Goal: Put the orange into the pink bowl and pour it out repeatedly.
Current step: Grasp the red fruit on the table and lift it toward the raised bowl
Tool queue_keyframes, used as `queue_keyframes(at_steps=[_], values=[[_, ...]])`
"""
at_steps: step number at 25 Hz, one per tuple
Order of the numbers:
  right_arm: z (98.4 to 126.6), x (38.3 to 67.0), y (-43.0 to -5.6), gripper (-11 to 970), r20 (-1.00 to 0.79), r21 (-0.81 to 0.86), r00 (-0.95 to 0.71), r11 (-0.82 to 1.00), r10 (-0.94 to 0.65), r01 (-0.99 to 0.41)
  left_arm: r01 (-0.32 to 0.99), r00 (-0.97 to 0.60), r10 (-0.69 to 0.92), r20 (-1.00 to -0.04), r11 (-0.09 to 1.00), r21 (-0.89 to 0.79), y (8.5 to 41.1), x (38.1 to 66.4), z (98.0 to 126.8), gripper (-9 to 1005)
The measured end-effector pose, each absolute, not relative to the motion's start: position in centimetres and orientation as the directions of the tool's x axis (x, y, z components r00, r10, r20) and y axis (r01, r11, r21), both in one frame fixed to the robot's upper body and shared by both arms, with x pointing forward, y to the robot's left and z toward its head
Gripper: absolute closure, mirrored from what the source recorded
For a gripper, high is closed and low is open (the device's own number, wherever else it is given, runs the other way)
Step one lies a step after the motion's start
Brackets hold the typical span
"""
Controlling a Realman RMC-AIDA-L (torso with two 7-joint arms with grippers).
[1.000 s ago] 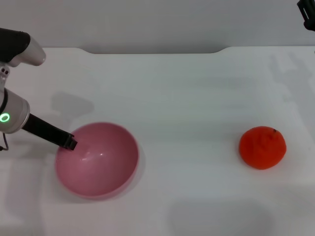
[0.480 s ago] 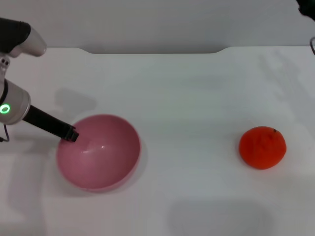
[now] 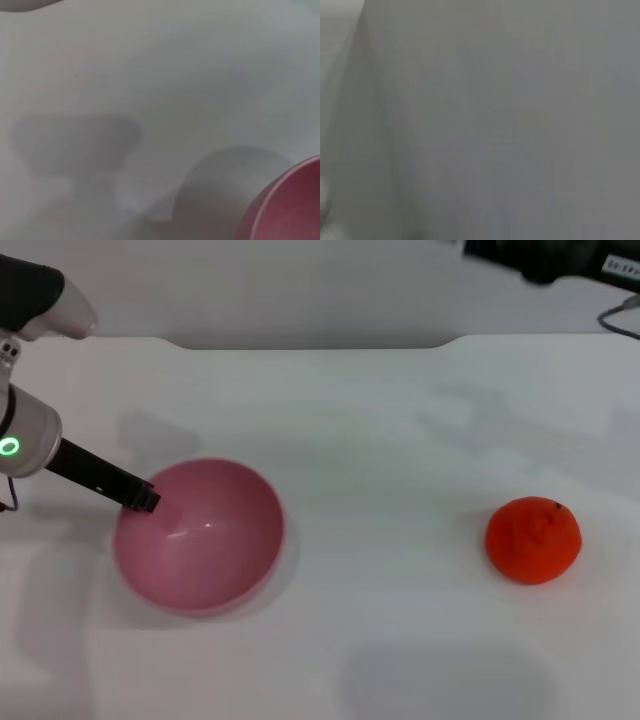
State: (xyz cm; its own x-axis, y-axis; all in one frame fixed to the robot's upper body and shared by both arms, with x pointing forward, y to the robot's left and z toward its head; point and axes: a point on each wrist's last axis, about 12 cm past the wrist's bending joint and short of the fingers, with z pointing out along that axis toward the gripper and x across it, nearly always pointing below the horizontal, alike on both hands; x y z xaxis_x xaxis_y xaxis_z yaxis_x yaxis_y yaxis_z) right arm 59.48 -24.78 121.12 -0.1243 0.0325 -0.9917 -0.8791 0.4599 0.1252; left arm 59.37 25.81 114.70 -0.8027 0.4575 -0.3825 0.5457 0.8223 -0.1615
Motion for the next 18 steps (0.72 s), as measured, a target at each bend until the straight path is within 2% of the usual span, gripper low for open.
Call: queue_keyframes(at_steps=[4,10,14,18], values=[[122.9,59.8,-24.5,394,-0.946,0.107,-0.237,0.476,-0.222,-0.873,0.547,-0.799,0.458,-0.388,0.823,-0.155,26.1,59.5,114.9,956],[124.3,60.5,-23.1,404,-0.698,0.057,-0.424,0.545,-0.577,-0.836,0.551,-0.792,0.463,-0.397,0.823,-0.139,26.5,60.0,115.7,956],[123.3,60.0,-21.6,411,-0.516,0.024,-0.473,0.54,-0.715,-0.842,0.555,-0.788,0.469,-0.399,0.821,-0.131,26.7,60.3,116.0,956],[122.0,59.5,-21.0,418,-0.398,-0.007,-0.498,0.545,-0.771,-0.838,0.562,-0.782,0.477,-0.401,0.818,-0.124,26.8,60.4,116.1,956]])
